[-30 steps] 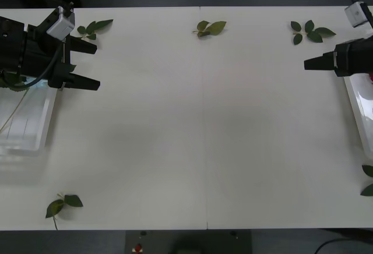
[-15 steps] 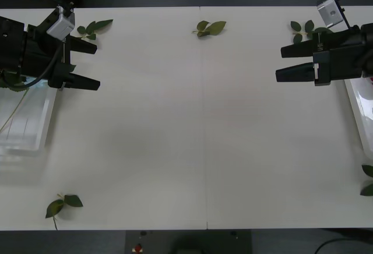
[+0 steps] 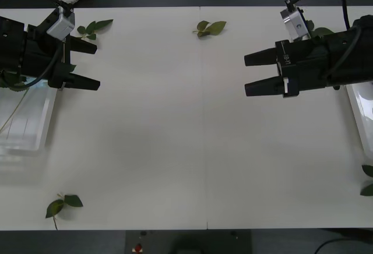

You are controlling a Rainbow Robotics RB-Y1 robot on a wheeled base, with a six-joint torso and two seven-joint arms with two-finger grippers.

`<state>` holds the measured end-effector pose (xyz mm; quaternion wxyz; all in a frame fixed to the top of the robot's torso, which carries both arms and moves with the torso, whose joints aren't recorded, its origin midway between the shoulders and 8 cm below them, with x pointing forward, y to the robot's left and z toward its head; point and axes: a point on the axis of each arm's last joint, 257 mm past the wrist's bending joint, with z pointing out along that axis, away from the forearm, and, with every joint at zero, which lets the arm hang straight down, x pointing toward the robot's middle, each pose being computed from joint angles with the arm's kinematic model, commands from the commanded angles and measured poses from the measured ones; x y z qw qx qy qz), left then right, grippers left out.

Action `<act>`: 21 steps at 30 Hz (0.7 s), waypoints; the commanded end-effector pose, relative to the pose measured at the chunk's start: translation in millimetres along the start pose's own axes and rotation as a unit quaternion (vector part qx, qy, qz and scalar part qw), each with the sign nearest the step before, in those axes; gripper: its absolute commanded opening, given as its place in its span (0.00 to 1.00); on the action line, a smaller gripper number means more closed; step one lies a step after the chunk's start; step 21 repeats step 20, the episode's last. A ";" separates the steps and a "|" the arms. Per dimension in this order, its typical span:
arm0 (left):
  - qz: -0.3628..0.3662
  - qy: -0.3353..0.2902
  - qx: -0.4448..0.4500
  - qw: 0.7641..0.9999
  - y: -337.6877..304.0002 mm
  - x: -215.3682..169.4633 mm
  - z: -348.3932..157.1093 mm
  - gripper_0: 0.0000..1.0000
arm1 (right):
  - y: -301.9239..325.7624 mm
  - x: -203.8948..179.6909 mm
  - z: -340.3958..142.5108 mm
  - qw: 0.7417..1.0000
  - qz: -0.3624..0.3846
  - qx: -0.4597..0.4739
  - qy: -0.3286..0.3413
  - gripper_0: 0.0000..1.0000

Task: Put the red flowers into the right box and the blue flowers into the left box

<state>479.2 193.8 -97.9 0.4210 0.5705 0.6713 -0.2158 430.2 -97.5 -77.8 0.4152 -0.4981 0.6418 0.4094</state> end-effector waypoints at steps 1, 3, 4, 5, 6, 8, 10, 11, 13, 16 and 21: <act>0.015 0.012 -0.013 1.000 6.2 0.9 -14.1 1.00 | 5.8 -27.5 18.1 0.999 -0.039 -0.018 -0.007 1.00; 0.015 0.012 -0.013 1.000 6.2 0.9 -14.1 1.00 | 6.1 -29.5 22.5 0.999 -0.039 -0.022 -0.008 1.00; 0.015 0.012 -0.013 1.000 6.2 0.9 -14.1 1.00 | 5.3 -30.7 24.0 0.999 -0.039 -0.023 -0.010 1.00; 0.015 0.012 -0.013 1.000 6.2 0.9 -14.1 1.00 | 5.4 -31.6 25.6 0.999 -0.039 -0.024 -0.012 1.00; 0.015 0.012 -0.013 1.000 6.2 0.9 -14.1 1.00 | 5.2 -32.2 25.9 0.999 -0.039 -0.024 -0.012 1.00; 0.015 0.012 -0.013 1.000 6.2 0.9 -14.1 1.00 | 3.9 -32.3 27.1 0.999 -0.036 -0.023 -0.014 1.00; 0.015 0.012 -0.013 1.000 6.2 0.9 -14.1 1.00 | 3.7 -32.2 27.4 0.999 -0.035 -0.023 -0.015 1.00; 0.015 0.012 -0.013 1.000 6.2 0.9 -14.1 1.00 | 3.7 -32.2 27.4 0.999 -0.035 -0.023 -0.015 1.00; 0.015 0.012 -0.013 1.000 6.2 0.9 -14.1 1.00 | 3.7 -32.2 27.4 0.999 -0.035 -0.023 -0.015 1.00; 0.015 0.012 -0.013 1.000 6.2 0.9 -14.1 1.00 | 3.7 -32.2 27.4 0.999 -0.035 -0.023 -0.015 1.00; 0.015 0.012 -0.013 1.000 6.2 0.9 -14.1 1.00 | 3.7 -32.2 27.4 0.999 -0.035 -0.023 -0.015 1.00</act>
